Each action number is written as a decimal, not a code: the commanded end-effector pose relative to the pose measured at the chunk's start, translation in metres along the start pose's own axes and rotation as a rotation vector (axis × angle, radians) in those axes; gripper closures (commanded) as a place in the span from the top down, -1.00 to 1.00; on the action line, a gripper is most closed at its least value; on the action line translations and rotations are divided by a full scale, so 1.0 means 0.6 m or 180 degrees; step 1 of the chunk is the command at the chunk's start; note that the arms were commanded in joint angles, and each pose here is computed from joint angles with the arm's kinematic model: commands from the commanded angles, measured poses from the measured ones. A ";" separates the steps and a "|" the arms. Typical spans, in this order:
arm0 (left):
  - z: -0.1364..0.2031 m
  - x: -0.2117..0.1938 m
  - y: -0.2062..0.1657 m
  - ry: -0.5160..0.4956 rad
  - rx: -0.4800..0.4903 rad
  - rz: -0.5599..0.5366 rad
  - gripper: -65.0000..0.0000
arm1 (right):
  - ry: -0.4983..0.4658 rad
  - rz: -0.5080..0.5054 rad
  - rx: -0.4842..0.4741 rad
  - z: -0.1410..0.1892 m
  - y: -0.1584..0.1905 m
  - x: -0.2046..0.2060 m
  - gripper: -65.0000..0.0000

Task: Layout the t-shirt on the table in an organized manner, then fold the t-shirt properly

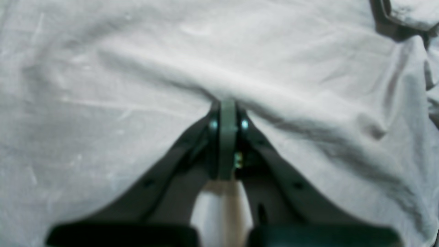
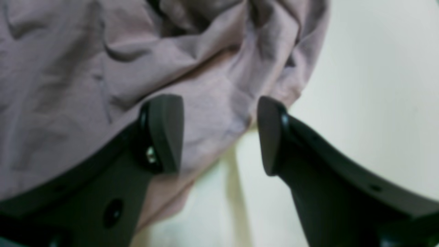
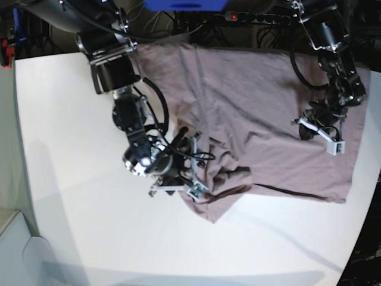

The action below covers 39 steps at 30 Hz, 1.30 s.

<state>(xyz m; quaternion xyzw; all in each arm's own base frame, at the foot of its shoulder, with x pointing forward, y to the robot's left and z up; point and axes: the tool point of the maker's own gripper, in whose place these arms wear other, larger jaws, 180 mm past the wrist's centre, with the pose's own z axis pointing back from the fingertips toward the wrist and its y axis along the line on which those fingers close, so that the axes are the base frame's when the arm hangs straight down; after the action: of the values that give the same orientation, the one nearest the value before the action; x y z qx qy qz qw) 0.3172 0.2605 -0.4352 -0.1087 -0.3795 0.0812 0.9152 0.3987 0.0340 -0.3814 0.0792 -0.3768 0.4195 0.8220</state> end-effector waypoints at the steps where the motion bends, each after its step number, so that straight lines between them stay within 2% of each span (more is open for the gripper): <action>1: 0.002 -0.016 0.011 0.0195 0.0099 -0.0073 -1.00 | -0.0163 -0.0017 -0.0080 0.006 -0.024 0.032 0.07; 5: 0.002 -0.015 0.010 0.0189 0.0098 -0.0069 -1.00 | -0.0159 -0.0128 -0.0109 0.007 -0.034 0.025 0.07; 14: 0.001 -0.018 0.006 0.0191 0.0085 -0.0058 -1.00 | -0.0119 -0.0137 -0.0101 0.006 -0.032 0.015 0.07; 18: 0.001 -0.018 0.006 0.0188 0.0087 -0.0063 -1.00 | 0.0044 -0.0208 0.0021 -0.012 -0.014 -0.014 0.04; 21: 0.002 -0.018 0.008 0.0192 0.0092 -0.0065 -1.00 | 0.0115 -0.0223 0.0076 -0.019 -0.006 -0.026 -0.14; 28: 0.002 -0.019 0.007 0.0194 0.0090 -0.0064 -1.00 | 0.0001 -0.0211 0.0100 -0.020 0.005 0.004 -1.00; 31: 0.001 -0.020 0.005 0.0198 0.0084 -0.0071 -1.00 | -0.0204 -0.0156 0.0010 -0.002 -0.001 0.041 -1.00; 35: 0.002 -0.020 0.006 0.0200 0.0087 -0.0068 -1.00 | -0.0475 0.0091 0.0031 0.018 0.034 0.102 -1.00; 39: 0.002 -0.020 0.006 0.0200 0.0087 -0.0068 -1.00 | -0.0537 0.0472 0.0271 0.018 0.115 0.122 -1.00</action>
<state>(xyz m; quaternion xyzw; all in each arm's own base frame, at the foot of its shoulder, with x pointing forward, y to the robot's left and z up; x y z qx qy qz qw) 0.3174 0.2581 -0.4349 -0.1092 -0.3802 0.0808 0.9149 0.3592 0.1117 -0.3558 0.1147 -0.4045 0.4908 0.7631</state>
